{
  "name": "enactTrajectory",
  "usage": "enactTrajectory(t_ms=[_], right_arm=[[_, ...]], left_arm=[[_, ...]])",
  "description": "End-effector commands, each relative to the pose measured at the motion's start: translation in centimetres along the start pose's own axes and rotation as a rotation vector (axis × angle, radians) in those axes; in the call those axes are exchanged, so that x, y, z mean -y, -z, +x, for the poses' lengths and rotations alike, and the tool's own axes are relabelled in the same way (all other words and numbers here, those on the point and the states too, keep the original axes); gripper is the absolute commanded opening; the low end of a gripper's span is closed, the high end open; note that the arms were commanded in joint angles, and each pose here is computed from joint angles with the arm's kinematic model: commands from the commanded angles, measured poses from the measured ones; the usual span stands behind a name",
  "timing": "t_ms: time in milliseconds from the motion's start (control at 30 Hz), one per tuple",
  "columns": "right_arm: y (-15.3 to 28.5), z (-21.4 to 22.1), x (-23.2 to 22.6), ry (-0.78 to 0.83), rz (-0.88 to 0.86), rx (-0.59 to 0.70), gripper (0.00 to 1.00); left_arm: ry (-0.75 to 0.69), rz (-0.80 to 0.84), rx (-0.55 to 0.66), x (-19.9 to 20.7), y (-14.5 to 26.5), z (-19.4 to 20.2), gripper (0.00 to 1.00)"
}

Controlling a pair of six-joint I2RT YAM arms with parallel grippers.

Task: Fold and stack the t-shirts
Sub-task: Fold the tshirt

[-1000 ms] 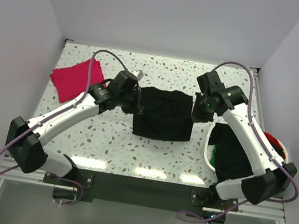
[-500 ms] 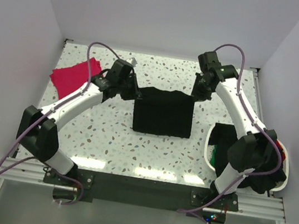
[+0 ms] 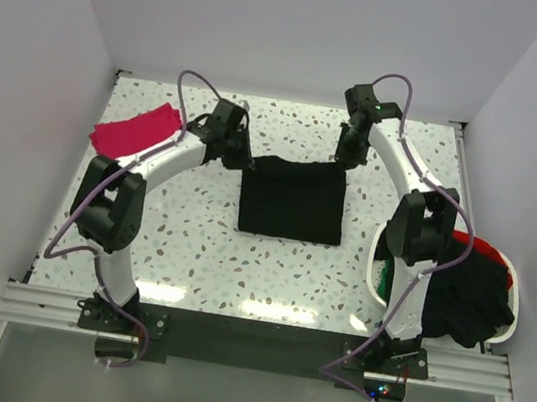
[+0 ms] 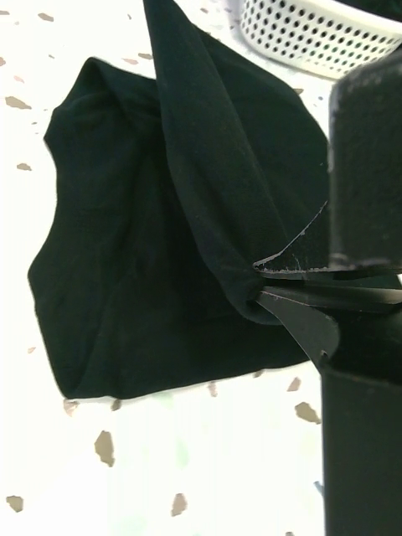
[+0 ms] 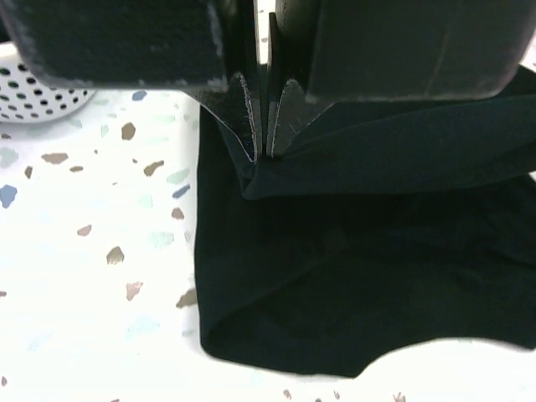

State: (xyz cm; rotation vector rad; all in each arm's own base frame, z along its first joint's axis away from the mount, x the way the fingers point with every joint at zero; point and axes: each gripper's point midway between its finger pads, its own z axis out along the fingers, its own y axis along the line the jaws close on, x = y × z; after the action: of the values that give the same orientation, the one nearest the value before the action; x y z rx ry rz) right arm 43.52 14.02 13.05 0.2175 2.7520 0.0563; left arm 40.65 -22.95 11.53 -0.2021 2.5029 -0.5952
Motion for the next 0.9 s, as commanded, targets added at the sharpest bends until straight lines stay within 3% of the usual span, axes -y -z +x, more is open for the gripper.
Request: enactTrajectory(t_ms=[0,167,200,233,267,367,467,600,800,867], right_arm=[[1.0,-3.1,0.3,-0.012,-0.013,0.077,0.00],[-1.3,-3.7,0.5,-0.024,0.004,0.043,0.00],[-1.7,-3.8,0.6,-0.028,0.002,0.038,0.00],[-1.4,-4.7,0.4,-0.025,-0.014,0.059,0.13],[-2.1,-4.7,0.2,-0.019,-0.019,0.043,0.39],[-0.9,-6.0,-0.8,0.025,-0.069,0.064,0.54],[0.1,-6.1,-1.2,0.051,-0.109,0.084,0.57],[3.0,-4.4,-2.1,0.070,-0.198,0.109,0.58],[1.7,4.4,-4.4,0.105,-0.301,-0.031,0.58],[2.0,5.8,-5.9,0.117,-0.337,-0.023,0.58]], left_arm=[[-0.039,0.017,0.082,0.3,-0.6,-3.4,0.00],[-0.033,-0.004,0.110,0.3,-2.1,-5.4,0.00],[-0.033,-0.015,0.110,0.0,-2.6,-5.6,0.09],[-0.036,-0.022,0.118,0.0,-2.7,-6.0,0.24],[-0.048,-0.034,0.152,0.2,-2.4,-7.4,0.55],[-0.075,-0.083,0.147,-0.7,-2.2,-8.2,0.75],[-0.102,-0.101,0.176,-1.2,-1.1,-8.4,0.80],[-0.138,-0.034,0.157,-1.4,-0.2,-5.8,0.84],[-0.167,0.075,0.118,-1.9,0.6,-1.2,0.86],[-0.162,0.088,0.095,-2.5,0.4,0.4,0.87]])
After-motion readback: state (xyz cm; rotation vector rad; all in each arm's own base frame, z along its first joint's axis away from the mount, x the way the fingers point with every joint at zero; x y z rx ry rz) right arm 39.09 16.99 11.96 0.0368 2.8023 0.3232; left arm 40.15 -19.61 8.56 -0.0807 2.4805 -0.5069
